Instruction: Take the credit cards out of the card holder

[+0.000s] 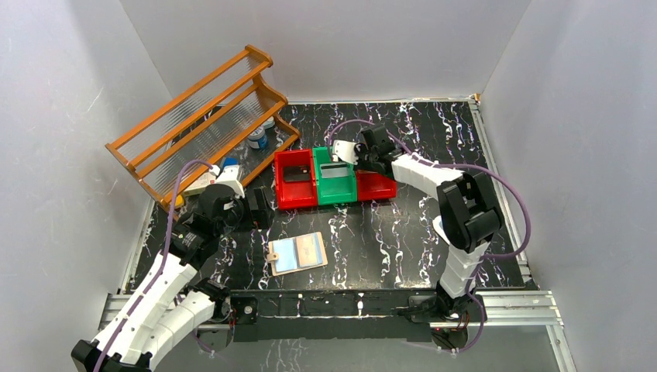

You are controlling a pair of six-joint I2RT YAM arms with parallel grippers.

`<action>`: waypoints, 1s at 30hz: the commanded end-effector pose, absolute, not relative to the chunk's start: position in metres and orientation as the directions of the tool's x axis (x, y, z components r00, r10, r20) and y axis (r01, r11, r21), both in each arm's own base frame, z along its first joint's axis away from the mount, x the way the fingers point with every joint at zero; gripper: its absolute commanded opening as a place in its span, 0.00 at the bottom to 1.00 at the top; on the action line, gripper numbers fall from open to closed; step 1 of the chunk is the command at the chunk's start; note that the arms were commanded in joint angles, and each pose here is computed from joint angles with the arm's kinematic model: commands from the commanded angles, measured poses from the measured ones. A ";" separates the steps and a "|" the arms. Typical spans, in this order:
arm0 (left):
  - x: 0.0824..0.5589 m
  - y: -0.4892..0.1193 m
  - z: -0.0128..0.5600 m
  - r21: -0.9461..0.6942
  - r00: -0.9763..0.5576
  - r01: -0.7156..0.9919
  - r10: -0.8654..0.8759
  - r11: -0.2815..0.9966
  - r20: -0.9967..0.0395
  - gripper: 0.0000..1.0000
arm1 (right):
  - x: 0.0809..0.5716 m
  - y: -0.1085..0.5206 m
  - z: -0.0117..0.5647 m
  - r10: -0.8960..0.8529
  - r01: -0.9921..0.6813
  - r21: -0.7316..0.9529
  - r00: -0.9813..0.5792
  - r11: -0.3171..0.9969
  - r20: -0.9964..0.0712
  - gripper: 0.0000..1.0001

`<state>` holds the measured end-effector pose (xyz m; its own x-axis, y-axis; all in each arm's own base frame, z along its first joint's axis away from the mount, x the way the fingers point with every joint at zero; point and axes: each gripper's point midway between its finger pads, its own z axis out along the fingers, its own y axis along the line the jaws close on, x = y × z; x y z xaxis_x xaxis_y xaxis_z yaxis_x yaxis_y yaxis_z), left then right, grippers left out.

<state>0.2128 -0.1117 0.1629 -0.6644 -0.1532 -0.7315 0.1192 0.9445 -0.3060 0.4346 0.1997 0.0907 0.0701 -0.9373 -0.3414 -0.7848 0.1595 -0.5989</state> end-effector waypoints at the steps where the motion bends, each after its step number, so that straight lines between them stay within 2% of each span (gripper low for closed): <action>1: 0.213 -0.109 0.163 -0.292 -0.663 0.114 -0.146 0.950 -0.734 0.98 | 0.460 0.208 0.101 -0.931 -0.736 -0.664 0.135 0.135 -0.339 0.00; 7: 0.213 -0.109 0.162 -0.291 -0.665 0.113 -0.145 0.950 -0.733 0.98 | 0.472 0.206 0.094 -0.941 -0.715 -0.691 0.151 0.106 -0.301 0.01; 15: 0.213 -0.109 0.162 -0.291 -0.665 0.111 -0.146 0.950 -0.733 0.98 | 0.465 0.206 0.078 -0.934 -0.743 -0.660 0.154 0.106 -0.322 0.05; 19: 0.213 -0.110 0.162 -0.292 -0.667 0.113 -0.146 0.950 -0.731 0.98 | 0.459 0.204 0.072 -0.937 -0.763 -0.639 0.148 0.095 -0.316 0.11; 30: 0.213 -0.112 0.158 -0.292 -0.680 0.117 -0.138 0.949 -0.720 0.98 | 0.449 0.200 0.064 -0.939 -0.794 -0.598 0.115 0.108 -0.323 0.18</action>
